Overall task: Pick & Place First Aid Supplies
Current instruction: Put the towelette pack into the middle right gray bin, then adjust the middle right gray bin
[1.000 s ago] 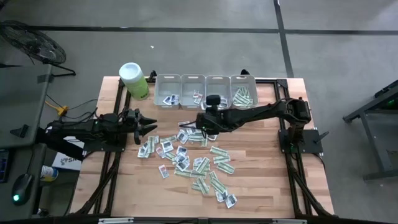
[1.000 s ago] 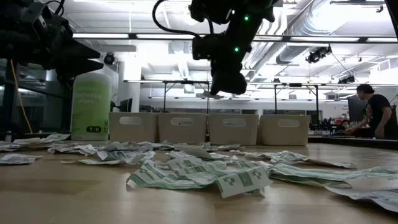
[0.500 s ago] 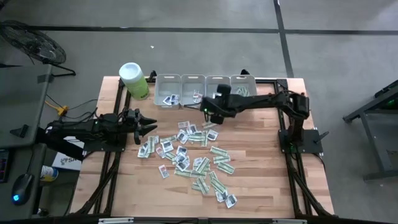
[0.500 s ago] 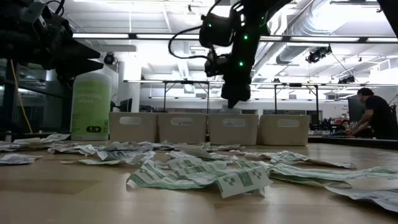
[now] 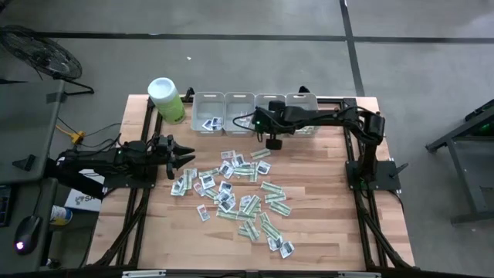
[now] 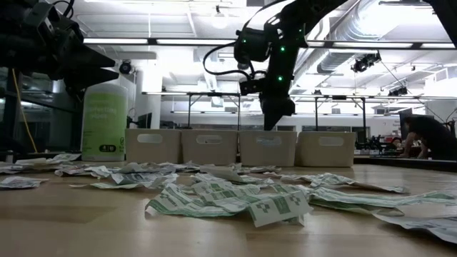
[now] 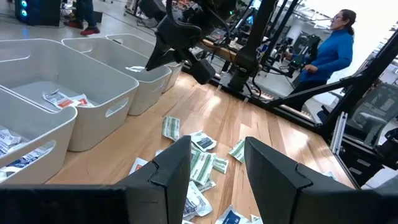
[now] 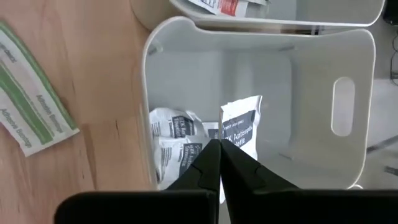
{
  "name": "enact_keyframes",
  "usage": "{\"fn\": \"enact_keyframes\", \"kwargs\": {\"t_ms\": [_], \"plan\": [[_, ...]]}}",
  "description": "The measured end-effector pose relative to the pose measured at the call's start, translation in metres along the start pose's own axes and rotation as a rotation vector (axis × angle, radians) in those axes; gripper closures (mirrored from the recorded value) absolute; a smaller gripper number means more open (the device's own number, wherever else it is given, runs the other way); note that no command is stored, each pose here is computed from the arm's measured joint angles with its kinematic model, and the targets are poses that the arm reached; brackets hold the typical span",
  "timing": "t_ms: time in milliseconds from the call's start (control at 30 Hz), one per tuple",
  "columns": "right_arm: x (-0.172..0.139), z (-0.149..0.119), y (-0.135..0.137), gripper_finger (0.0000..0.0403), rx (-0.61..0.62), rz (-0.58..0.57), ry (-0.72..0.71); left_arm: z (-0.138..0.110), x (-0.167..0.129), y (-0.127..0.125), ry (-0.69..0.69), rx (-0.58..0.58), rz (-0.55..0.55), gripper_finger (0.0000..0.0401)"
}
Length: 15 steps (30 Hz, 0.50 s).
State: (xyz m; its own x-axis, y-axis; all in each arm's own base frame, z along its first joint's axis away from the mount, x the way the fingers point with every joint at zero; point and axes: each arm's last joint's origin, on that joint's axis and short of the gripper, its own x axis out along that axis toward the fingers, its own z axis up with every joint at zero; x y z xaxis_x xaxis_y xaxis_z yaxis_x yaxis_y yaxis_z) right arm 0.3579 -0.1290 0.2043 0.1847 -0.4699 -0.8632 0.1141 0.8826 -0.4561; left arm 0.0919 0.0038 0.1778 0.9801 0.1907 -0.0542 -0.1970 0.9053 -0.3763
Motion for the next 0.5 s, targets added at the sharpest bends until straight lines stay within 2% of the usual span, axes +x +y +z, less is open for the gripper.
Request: {"fn": "enact_keyframes", "kwargs": {"t_ms": [167, 333, 500], "plan": [[-0.0002, 0.0001, -0.0003, 0.0377, -0.002, -0.01, 0.001, 0.0, 0.0, 0.0, 0.0, 0.0, 0.0, 0.0251], [-0.0005, 0.0009, 0.0003, 0.0327, 0.006, -0.011, -0.005, -0.0001, 0.0001, 0.0, 0.001, 0.001, 0.0, 0.0251], [-0.0022, 0.0022, 0.0039, 0.029, 0.105, -0.017, -0.008, -0.0001, 0.0, 0.0, 0.0, 0.0, 0.0, 0.0251]]}}
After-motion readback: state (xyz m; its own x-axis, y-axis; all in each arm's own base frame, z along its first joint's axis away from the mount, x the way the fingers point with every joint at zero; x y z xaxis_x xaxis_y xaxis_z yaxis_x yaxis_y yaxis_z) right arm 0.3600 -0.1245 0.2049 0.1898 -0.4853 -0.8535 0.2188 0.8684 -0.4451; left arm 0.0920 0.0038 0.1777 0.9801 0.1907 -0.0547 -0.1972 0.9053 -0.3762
